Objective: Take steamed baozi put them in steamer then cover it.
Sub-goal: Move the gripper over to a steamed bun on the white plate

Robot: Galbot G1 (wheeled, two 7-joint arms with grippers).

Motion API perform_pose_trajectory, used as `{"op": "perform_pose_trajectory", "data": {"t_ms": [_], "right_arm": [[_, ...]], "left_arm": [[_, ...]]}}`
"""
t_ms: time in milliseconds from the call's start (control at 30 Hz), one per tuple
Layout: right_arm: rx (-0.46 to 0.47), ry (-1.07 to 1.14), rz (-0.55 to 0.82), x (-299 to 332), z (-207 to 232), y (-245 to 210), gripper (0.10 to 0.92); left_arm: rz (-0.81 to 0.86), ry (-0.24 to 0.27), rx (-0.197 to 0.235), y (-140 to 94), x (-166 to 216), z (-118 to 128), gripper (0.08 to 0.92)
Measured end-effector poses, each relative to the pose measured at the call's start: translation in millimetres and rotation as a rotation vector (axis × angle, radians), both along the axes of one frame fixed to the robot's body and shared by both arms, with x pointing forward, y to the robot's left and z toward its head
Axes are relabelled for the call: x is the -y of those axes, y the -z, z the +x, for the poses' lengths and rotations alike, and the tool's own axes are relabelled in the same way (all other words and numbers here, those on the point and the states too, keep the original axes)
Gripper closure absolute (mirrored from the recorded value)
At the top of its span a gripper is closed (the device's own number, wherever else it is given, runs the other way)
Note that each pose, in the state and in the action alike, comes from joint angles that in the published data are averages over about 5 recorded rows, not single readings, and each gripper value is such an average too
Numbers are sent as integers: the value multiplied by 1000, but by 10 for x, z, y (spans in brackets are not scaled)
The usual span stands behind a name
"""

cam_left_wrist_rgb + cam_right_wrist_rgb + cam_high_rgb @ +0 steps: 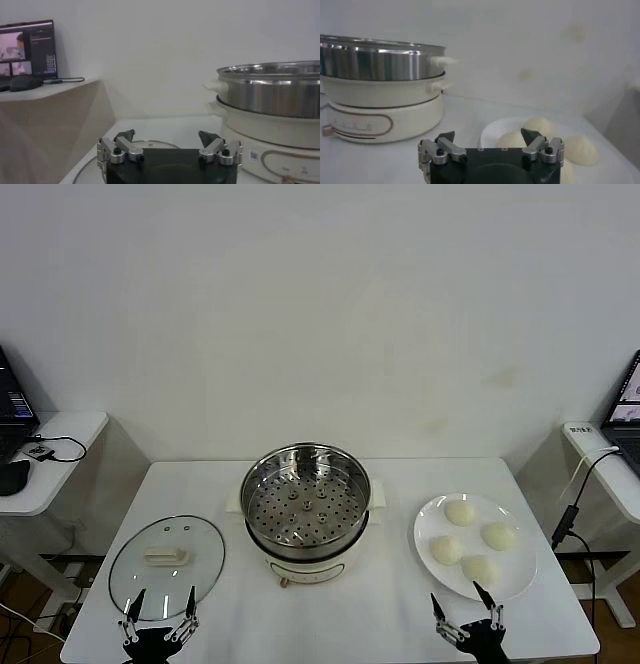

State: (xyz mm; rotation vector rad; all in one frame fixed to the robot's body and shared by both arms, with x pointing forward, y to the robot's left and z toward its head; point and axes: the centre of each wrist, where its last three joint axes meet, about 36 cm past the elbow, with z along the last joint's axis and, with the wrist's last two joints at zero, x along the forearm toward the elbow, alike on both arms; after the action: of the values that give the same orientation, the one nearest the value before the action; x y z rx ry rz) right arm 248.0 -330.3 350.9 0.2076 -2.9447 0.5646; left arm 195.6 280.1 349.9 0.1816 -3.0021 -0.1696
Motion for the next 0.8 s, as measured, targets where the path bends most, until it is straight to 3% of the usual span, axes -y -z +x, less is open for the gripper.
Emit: {"op": "perform_pose_trajectory", "data": {"t_ms": [67,433,600,800], "right_arm": [[8,-4,-46,53,82,-44,200],[29,-114,-565,692,1128,-719,200],[-33,-228,-749,961,1622,-1100,200],[-175,-383,-894,1239,2146,-1517,199]], "left_arm": [[7,0,4,-11,-8,8,177],[71,-1,70,-123,-66,128,177],[86,-2,96,-177,-75,208,177],[98,-6,107,-197,-83,252,177]]}}
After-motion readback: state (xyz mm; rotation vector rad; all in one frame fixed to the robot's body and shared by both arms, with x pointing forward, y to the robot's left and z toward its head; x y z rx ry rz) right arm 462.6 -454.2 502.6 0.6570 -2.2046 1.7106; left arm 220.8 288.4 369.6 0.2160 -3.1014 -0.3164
